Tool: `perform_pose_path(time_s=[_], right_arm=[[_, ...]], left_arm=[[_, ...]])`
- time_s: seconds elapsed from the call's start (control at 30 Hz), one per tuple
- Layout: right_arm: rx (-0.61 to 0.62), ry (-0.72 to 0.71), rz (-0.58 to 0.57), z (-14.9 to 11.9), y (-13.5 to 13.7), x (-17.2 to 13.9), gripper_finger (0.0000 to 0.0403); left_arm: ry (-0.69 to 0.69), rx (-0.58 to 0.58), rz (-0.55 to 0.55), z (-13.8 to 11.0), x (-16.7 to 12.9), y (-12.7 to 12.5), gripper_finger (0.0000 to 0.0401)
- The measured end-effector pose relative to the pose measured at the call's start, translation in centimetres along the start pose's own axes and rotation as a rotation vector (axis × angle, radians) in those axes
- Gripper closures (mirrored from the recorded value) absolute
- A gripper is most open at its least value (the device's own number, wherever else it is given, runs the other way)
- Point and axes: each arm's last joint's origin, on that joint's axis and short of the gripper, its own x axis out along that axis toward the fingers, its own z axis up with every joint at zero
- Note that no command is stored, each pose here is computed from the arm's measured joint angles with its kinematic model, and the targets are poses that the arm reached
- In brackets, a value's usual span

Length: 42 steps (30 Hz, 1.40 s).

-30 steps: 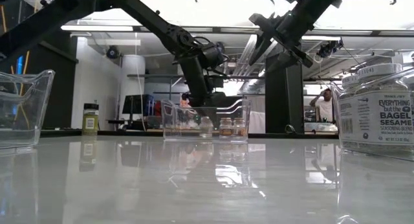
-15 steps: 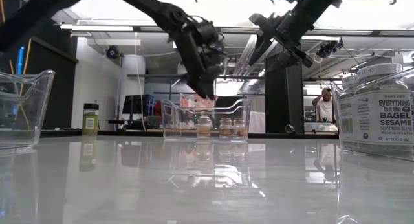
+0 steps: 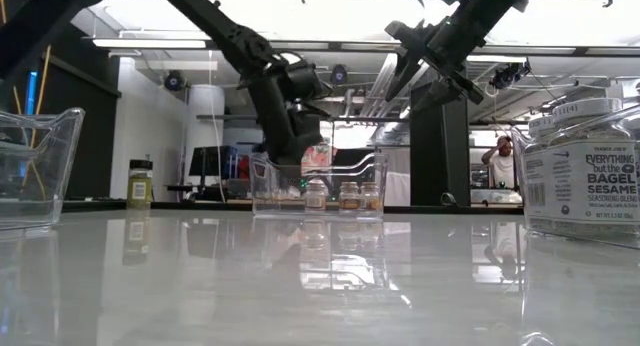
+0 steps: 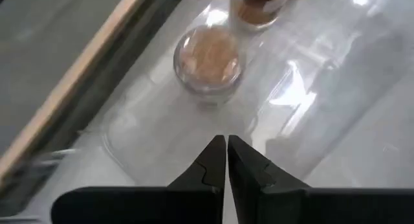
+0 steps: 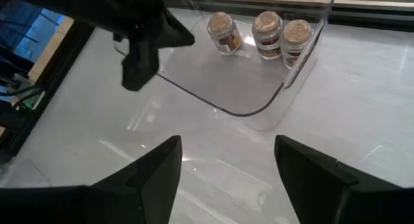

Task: Sort spices by type
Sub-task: Put the brown seasoning bottle into the top transparent bin

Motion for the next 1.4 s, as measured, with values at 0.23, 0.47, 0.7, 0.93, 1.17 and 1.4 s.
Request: perform_pose_path(time_s=[0.23, 0.47, 0.7, 0.93, 1.17, 1.4], right_arm=[[0.026, 0.000, 0.000, 0.0, 0.0, 0.0, 0.0160], [0.027, -0.001, -0.001, 0.0, 0.0, 0.0, 0.0160], [0.025, 0.000, 0.000, 0.0, 0.0, 0.0, 0.0160], [0.023, 0.000, -0.001, 0.0, 0.0, 0.0, 0.0160], [0.012, -0.012, -0.011, 0.0, 0.0, 0.0, 0.0160], [0.015, -0.012, -0.011, 0.0, 0.0, 0.0, 0.0160]], left_arm=[[-0.095, -0.060, 0.092, -0.1, 1.3, 0.8, 0.0401], [-0.173, -0.052, 0.051, 0.7, 1.2, 1.3, 0.0401], [-0.117, -0.072, 0.095, 0.1, 1.2, 1.3, 0.0401], [-0.103, -0.061, 0.057, 0.0, 1.0, 0.3, 0.0401], [-0.153, -0.043, -0.011, 0.5, 0.9, -0.1, 0.0401], [-0.190, -0.028, -0.033, 0.8, 1.0, 0.7, 0.0401]])
